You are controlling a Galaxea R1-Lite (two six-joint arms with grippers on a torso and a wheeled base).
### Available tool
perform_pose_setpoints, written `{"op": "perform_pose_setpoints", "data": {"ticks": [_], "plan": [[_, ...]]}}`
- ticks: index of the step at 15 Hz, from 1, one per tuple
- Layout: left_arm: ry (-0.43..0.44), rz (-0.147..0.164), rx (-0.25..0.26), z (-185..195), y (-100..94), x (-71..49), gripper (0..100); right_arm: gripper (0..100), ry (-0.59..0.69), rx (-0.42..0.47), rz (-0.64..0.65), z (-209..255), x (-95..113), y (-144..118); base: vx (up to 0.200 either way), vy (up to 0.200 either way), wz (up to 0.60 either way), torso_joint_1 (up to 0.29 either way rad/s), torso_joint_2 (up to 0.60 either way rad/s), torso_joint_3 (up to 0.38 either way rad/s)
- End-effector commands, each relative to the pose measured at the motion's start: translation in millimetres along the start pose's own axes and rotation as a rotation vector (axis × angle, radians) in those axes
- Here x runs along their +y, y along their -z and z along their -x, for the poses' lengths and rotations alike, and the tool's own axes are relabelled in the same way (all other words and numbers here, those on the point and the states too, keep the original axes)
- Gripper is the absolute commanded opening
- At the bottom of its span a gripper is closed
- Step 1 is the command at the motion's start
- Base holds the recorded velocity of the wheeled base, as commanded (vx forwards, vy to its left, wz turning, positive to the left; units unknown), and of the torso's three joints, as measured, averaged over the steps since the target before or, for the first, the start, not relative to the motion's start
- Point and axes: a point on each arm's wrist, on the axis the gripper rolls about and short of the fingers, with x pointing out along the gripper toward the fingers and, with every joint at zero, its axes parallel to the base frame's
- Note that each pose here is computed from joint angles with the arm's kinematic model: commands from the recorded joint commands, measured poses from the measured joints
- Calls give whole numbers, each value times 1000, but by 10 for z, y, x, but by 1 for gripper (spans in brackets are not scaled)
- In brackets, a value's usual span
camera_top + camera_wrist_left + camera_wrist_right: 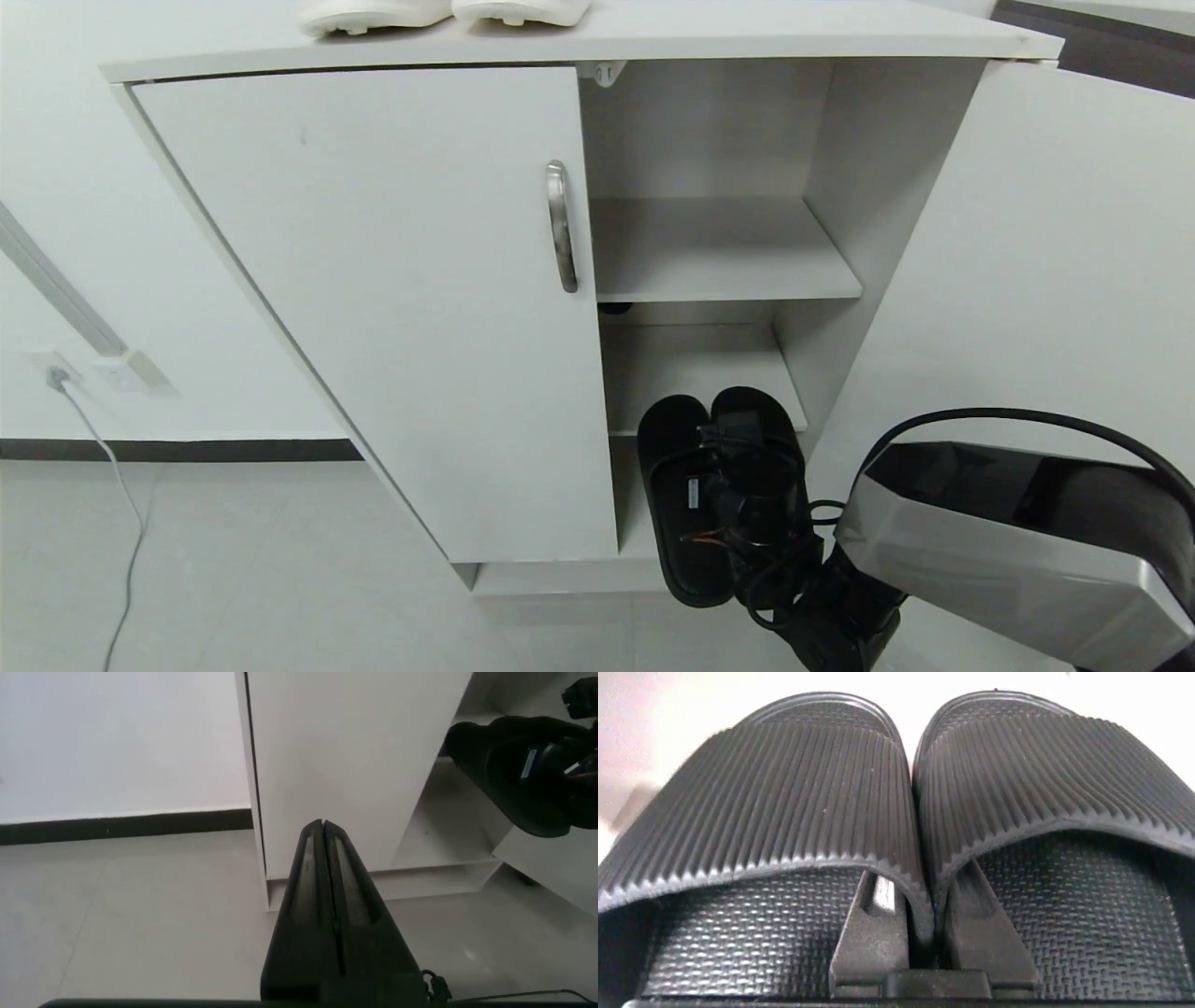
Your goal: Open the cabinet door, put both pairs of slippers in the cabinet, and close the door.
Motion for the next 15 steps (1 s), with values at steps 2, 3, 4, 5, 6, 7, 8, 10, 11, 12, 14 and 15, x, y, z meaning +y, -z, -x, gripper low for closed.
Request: {"op": "perform_pose_setpoints", "data": {"ticks": [2, 3, 4, 5, 6, 7, 8, 10, 11, 12, 14, 15], "plan": [[-2, 0, 1, -1, -1, 0, 0, 0, 1, 0, -1, -9, 0, 7, 200, 0, 0, 2, 2, 0], [-2, 2, 1, -1, -1, 0, 0, 0, 5, -6, -6, -42, -7, 1, 0, 0, 0, 0, 0, 0], [-2, 0, 1, -1, -1, 0, 0, 0, 22, -15, -9, -131, -28, -2, 0, 0, 0, 0, 0, 0], [-2, 0, 1, -1, -1, 0, 0, 0, 37, -19, -13, -250, -38, -8, 0, 0, 0, 0, 0, 0], [-2, 2, 1, -1, -1, 0, 0, 0, 50, -5, -4, -327, -65, 1, 0, 0, 0, 0, 0, 0], [-2, 2, 1, -1, -1, 0, 0, 0, 65, -1, -7, -421, -82, -22, 0, 0, 0, 0, 0, 0], [-2, 2, 1, -1, -1, 0, 0, 0, 74, -7, -13, -507, -80, -52, 0, 0, 0, 0, 0, 0], [-2, 2, 1, -1, -1, 0, 0, 0, 91, 1, -9, -688, -70, -94, 0, 0, 0, 0, 0, 0], [-2, 2, 1, -1, -1, 0, 0, 0, 91, 2, -8, -772, -58, -111, 0, 0, 0, 0, 0, 0], [-2, 2, 1, -1, -1, 0, 0, 0, 97, 2, -9, -885, -46, -140, 0, 0, 0, 0, 0, 0], [-2, 2, 1, -1, -1, 0, 0, 0, 110, 8, -6, -1048, -25, -201, 0, 0, 0, 0, 0, 0], [-2, 2, 1, -1, -1, 0, 0, 0, 105, 4, -10, -1102, -17, -223, 0, 0, 0, 0, 0, 0]]}}
